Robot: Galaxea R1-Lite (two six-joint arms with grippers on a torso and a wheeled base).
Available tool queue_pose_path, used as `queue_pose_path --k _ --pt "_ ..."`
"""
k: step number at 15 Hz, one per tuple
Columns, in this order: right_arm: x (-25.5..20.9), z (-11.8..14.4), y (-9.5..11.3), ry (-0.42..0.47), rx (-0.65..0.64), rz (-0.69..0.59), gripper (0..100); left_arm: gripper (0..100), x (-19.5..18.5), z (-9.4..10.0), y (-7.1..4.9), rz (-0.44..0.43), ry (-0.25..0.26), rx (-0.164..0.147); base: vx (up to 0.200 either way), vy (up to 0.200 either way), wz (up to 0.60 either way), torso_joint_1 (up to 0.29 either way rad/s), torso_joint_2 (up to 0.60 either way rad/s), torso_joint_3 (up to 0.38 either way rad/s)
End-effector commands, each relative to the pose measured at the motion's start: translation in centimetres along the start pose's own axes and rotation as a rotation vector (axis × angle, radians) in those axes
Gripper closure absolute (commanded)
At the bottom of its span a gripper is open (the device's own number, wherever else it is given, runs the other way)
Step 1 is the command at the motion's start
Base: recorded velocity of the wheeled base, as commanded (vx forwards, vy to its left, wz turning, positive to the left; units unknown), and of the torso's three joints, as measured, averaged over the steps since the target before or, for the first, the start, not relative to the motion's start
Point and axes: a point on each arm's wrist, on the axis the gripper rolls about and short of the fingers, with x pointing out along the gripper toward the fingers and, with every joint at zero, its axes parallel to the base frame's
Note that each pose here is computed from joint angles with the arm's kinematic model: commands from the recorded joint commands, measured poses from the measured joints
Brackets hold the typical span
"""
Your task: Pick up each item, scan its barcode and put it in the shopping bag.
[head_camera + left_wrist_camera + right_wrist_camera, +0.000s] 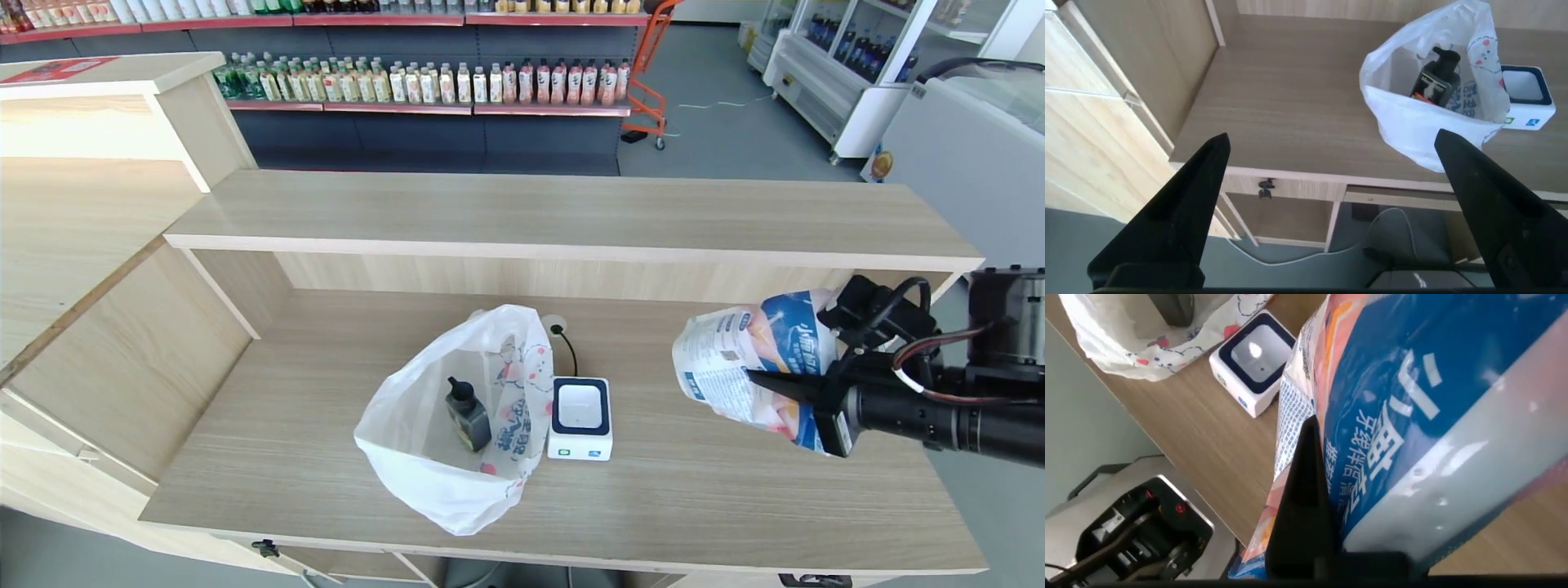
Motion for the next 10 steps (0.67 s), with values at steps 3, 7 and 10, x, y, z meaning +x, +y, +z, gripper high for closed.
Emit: queue_pose_path --k 3,7,10 --pt "6.0 -0.5 -1.5 0.031 -0.063 0.071 100 0 0.0 0.0 0.0 0.001 0.000 0.001 0.000 0.200 0.00 0.001 0.00 0.001" --pt "8.9 -2.3 -1.6 0.029 -0.112 0.182 100 0 0.0 0.0 0.0 0.001 0.000 0.001 0.000 0.050 0.00 -0.001 0.00 0.001" --pt "9.4 -3.5 -2.7 -0.014 -0.188 0.222 100 0 0.0 0.0 0.0 0.001 0.000 0.001 0.000 0.000 0.00 0.000 0.00 0.000"
